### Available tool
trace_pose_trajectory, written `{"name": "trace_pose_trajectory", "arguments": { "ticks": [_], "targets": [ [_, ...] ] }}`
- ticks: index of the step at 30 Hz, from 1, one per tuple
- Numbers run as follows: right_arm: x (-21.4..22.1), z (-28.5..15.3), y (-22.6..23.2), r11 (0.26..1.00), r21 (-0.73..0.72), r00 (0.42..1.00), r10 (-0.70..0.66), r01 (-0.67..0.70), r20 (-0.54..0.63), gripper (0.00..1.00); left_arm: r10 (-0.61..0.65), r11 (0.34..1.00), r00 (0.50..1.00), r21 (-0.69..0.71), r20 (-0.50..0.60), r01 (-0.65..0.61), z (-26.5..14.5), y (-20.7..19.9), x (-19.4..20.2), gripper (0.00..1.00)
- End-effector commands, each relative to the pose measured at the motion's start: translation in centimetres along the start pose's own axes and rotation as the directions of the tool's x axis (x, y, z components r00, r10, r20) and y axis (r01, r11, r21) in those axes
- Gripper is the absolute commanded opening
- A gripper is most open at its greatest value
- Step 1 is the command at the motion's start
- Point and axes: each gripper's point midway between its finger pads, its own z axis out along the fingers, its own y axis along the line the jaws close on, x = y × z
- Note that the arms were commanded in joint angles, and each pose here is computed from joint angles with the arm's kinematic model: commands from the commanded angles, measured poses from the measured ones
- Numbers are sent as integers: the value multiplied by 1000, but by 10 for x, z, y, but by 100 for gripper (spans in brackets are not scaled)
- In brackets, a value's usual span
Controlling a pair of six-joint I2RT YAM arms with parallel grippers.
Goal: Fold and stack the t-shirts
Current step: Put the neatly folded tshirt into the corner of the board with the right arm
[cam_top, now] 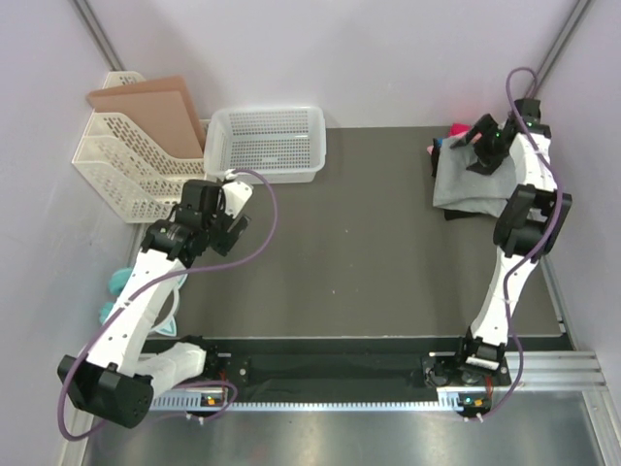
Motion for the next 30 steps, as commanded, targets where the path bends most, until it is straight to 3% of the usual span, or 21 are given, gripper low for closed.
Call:
{"name": "trace_pose_trajectory", "arguments": {
  "ticks": [1, 5, 9, 13, 16, 17, 22, 24, 25, 26, 28, 30],
  "targets": [
    [-33, 15, -23, 1000, 2, 997, -13, 13, 70, 82, -32, 999, 997, -29, 64, 34, 6, 11, -21, 85],
    [-36, 44, -38, 1000, -26, 999, -11, 13, 54, 81, -33, 999, 999, -10, 24, 33, 19, 7, -13, 86],
    [-39, 41, -18, 993, -107, 997, -44, 50, 61, 80, -40, 999, 999, 11, 6, 40, 26, 3, -7, 86],
    [-42, 5, 32, 968, -208, 987, -117, 138, 108, 85, -58, 998, 998, 15, 13, 58, 24, 4, -7, 86],
    [-37, -41, 77, 942, -258, 970, -178, 216, 163, 89, -75, 997, 997, 24, 26, 75, 18, 3, -8, 88],
    [-37, -75, 103, 922, -281, 953, -209, 268, 221, 90, -83, 996, 995, 28, 52, 82, 12, 4, -13, 89],
    [28, -149, 190, 796, -303, 838, -419, 524, 350, 100, -120, 992, 987, 54, 110, 115, -8, 3, -22, 98],
    [80, -176, 221, 705, -310, 762, -517, 638, 391, 100, -139, 989, 984, 64, 109, 133, -11, 1, -21, 99],
    [97, -210, 237, 653, -323, 717, -529, 685, 454, 100, -146, 988, 982, 68, 116, 139, -14, 0, -22, 99],
    [130, -203, 239, 622, -349, 710, -566, 701, 419, 100, -158, 986, 980, 78, 123, 149, -16, -2, -22, 99],
    [153, -231, 242, 581, -329, 663, -589, 745, 462, 100, -176, 983, 975, 77, 138, 166, -19, -2, -21, 99],
    [189, -226, 233, 557, -347, 656, -623, 754, 426, 100, -197, 979, 970, 74, 145, 187, -21, -3, -20, 99]
  ]
}}
